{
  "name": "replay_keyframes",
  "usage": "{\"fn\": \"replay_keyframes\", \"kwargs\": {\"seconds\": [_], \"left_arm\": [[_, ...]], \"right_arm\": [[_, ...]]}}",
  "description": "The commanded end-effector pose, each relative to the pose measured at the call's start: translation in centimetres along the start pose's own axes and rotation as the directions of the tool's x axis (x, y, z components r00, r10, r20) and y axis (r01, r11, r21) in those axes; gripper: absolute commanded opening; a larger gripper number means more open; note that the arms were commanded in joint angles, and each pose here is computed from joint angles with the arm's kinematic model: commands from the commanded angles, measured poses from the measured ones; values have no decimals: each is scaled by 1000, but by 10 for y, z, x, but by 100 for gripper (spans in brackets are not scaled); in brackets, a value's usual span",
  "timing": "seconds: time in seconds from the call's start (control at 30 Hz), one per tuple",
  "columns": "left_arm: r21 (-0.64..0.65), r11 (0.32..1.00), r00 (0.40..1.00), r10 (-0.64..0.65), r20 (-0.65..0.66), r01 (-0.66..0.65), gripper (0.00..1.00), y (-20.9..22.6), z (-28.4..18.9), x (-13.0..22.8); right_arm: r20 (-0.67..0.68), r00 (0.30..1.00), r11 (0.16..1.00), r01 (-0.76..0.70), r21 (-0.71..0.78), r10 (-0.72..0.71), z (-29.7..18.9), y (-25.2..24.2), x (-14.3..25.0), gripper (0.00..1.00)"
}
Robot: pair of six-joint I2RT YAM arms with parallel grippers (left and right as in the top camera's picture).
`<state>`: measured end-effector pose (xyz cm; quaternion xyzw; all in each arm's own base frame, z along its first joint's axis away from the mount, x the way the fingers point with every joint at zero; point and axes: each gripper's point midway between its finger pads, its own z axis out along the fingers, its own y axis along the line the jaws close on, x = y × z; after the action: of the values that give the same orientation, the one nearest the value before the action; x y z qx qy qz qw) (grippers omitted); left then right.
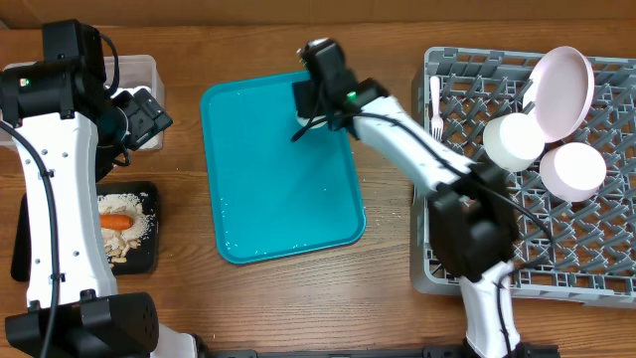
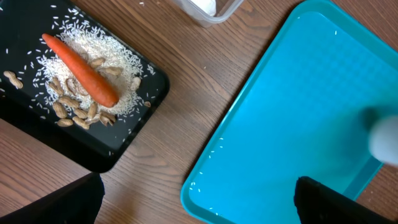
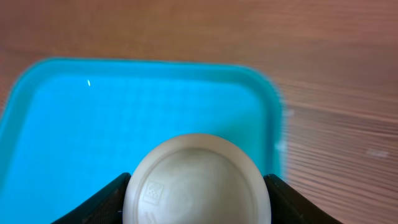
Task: Sort waste into correct bins and load items into the dishwasher rack
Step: 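Lift the white cup and carry it right into the dish rack, then set the cup down in the rack and open the right gripper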
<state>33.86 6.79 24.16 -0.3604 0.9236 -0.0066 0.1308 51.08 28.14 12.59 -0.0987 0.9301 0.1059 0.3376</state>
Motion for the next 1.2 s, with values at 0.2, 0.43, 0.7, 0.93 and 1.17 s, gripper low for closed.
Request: {"fn": "replay_keyframes", "kwargs": {"seconds": [0.2, 0.43, 0.7, 0.93, 1.17], "left_arm": [[9, 1000, 1000, -21, 9, 21, 100, 0, -3, -2], [9, 1000, 1000, -21, 9, 21, 100, 0, -3, -2], [9, 1000, 1000, -21, 9, 21, 100, 0, -3, -2], [9, 1000, 1000, -21, 9, 21, 100, 0, -3, -2], [9, 1000, 1000, -22, 9, 22, 100, 0, -3, -2]], "right_arm": [[207, 963, 971, -202, 127, 173, -176, -114, -75, 29], [160, 945, 912, -320, 257, 286, -205, -199, -50, 29], [91, 922, 848, -382, 369, 376, -180, -259, -18, 29], [77, 898, 804, -424, 417, 434, -146, -303, 5, 30], [41, 892, 803, -425, 418, 451, -111, -314, 17, 43]]}}
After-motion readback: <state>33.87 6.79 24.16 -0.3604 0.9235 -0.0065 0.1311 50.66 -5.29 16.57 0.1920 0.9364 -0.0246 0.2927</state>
